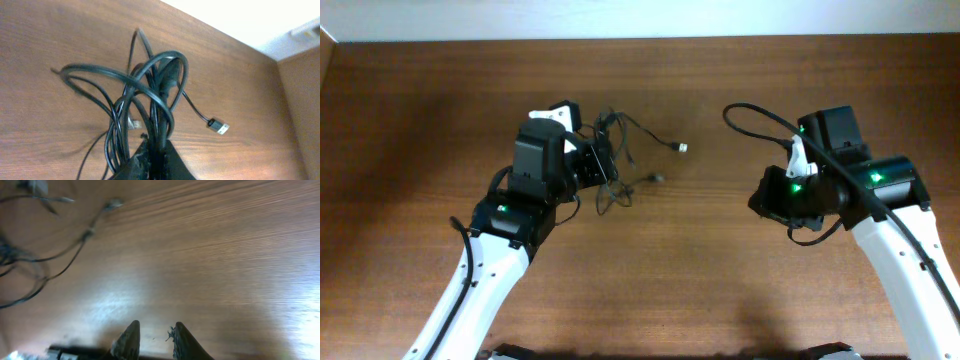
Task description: Untangle cables
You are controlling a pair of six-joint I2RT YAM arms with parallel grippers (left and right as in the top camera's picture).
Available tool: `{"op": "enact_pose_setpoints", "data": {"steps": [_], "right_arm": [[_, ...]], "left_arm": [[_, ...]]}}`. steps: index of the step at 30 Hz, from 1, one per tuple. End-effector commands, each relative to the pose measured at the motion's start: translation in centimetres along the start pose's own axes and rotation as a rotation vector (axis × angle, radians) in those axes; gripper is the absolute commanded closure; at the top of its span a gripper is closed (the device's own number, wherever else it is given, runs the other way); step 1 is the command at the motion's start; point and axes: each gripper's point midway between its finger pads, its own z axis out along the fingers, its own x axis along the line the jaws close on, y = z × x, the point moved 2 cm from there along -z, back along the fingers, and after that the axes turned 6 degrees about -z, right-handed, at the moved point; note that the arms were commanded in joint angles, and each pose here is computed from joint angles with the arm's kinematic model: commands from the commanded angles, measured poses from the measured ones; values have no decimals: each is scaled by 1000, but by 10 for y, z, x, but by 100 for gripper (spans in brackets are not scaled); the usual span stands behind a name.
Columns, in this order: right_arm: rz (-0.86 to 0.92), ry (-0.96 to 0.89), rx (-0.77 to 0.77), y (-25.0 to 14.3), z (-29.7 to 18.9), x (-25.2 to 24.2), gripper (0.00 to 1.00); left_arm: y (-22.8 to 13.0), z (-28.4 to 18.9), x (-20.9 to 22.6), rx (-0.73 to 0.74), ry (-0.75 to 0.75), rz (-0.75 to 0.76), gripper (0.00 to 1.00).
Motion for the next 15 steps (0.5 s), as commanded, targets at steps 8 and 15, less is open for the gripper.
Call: {"op": "enact_pose_setpoints", "data": {"steps": [8,15], "right_arm": [[-67,41,18,-2,1,6,67],[-73,4,16,-2,1,0,64]], "left_arm": [[-62,-6,58,260,286,-97,1],[-129,-16,113,422,732,-478,1]]}}
